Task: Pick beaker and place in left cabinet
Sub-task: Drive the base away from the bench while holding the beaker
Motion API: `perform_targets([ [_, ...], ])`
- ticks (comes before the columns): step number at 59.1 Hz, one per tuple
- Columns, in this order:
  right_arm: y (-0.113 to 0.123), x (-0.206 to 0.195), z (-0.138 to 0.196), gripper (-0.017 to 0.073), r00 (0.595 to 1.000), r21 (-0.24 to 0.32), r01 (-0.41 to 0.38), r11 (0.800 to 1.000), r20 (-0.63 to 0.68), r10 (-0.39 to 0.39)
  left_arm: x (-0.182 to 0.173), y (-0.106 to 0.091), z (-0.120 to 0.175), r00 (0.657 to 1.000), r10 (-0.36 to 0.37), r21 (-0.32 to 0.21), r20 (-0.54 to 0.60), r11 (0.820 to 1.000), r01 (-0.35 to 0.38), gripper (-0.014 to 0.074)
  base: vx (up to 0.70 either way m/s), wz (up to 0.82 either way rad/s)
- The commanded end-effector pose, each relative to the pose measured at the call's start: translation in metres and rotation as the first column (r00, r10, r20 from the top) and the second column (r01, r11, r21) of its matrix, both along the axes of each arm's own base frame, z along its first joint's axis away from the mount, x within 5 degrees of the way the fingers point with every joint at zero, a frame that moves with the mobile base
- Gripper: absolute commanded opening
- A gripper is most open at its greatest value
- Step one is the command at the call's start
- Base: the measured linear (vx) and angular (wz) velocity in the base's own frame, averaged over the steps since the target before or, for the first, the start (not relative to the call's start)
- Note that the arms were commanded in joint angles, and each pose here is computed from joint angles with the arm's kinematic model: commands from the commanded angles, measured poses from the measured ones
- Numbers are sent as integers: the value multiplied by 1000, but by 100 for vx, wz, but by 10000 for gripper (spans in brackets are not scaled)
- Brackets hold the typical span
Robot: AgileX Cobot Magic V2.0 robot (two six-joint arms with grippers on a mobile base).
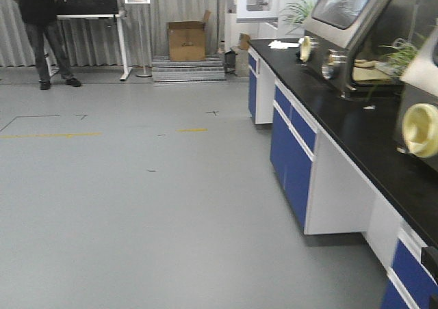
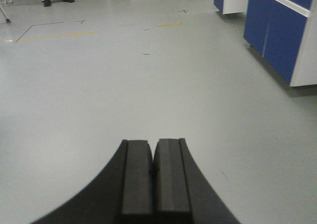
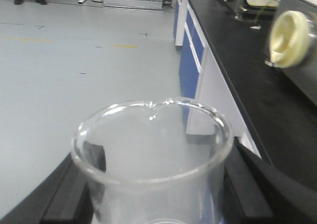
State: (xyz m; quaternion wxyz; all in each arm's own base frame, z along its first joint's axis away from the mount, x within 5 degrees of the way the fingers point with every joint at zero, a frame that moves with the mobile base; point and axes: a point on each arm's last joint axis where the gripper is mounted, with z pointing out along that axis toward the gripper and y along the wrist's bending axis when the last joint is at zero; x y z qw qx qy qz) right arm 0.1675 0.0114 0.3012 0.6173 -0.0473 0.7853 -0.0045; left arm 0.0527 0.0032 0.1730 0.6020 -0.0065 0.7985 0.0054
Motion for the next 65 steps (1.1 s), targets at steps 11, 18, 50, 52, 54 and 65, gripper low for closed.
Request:
perform_targets([
  [11,2,0,17,-1,995,-2,-35,999,91,35,1,-1,12,995,-17,-4,99,1000,18,4,47,23],
  [18,2,0,17,-1,995,-2,-35,999,91,35,1,-1,12,995,-17,-4,99,1000,18,4,54,23],
  [50,2,0,17,-1,995,-2,-35,999,91,35,1,-1,12,995,-17,-4,99,1000,18,4,64,20],
  [52,2,0,17,-1,995,-2,-35,999,91,35,1,-1,12,995,-17,-4,99,1000,18,4,70,12],
  [54,2,0,17,-1,995,-2,-35,999,91,35,1,-1,12,995,-17,-4,99,1000,18,4,70,11],
  [65,2,0,17,-1,995,-2,-35,999,91,35,1,-1,12,995,-17,-4,99,1000,18,4,72,8],
])
